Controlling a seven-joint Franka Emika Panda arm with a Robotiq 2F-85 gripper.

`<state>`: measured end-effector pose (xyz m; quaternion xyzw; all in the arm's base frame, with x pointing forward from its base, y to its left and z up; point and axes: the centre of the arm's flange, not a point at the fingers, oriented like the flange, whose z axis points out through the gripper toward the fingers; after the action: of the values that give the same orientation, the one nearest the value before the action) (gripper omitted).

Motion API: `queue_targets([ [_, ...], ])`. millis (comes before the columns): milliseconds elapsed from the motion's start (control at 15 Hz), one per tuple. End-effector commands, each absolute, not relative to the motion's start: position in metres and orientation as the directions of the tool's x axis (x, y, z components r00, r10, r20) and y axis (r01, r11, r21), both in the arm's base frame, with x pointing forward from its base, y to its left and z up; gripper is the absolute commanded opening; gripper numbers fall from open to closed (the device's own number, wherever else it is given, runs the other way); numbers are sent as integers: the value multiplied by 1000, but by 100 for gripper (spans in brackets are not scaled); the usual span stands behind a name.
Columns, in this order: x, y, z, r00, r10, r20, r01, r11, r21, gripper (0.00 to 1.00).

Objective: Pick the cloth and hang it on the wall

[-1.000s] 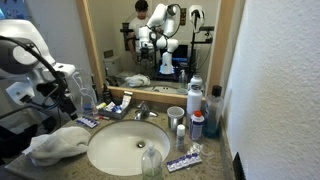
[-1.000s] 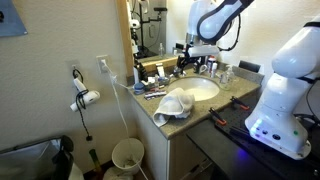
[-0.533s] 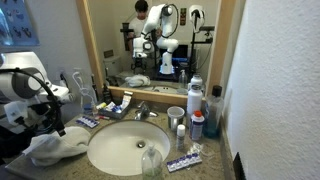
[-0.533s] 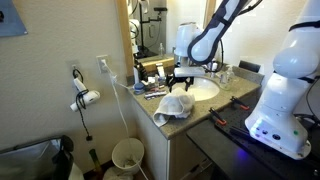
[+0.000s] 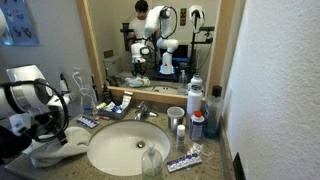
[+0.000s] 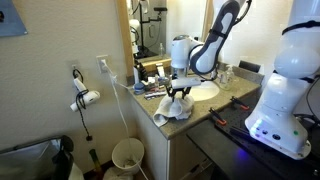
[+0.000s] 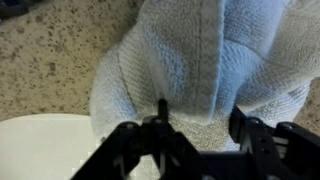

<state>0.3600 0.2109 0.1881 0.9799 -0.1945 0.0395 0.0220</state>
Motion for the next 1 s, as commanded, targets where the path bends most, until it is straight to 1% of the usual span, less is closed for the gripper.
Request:
queue_targets([
  [0, 363, 224, 165, 916, -384, 117, -389, -921, 23, 27],
  [200, 358, 230, 158, 918, -377, 120, -383, -924, 26, 8],
  [267, 356, 231, 155, 919, -377, 115, -382, -924, 25, 6],
  [333, 353, 232, 151, 919, -380, 107, -385, -923, 22, 6],
  [400, 352, 232, 150, 917, -386, 103, -389, -921, 16, 9],
  [467, 351, 230, 151, 914, -394, 102, -396, -918, 5, 8],
  [600, 350, 223, 164, 902, -415, 122, -415, -909, -20, 9],
  [933, 344, 200, 231, 842, -466, 271, -466, -882, -69, 9],
])
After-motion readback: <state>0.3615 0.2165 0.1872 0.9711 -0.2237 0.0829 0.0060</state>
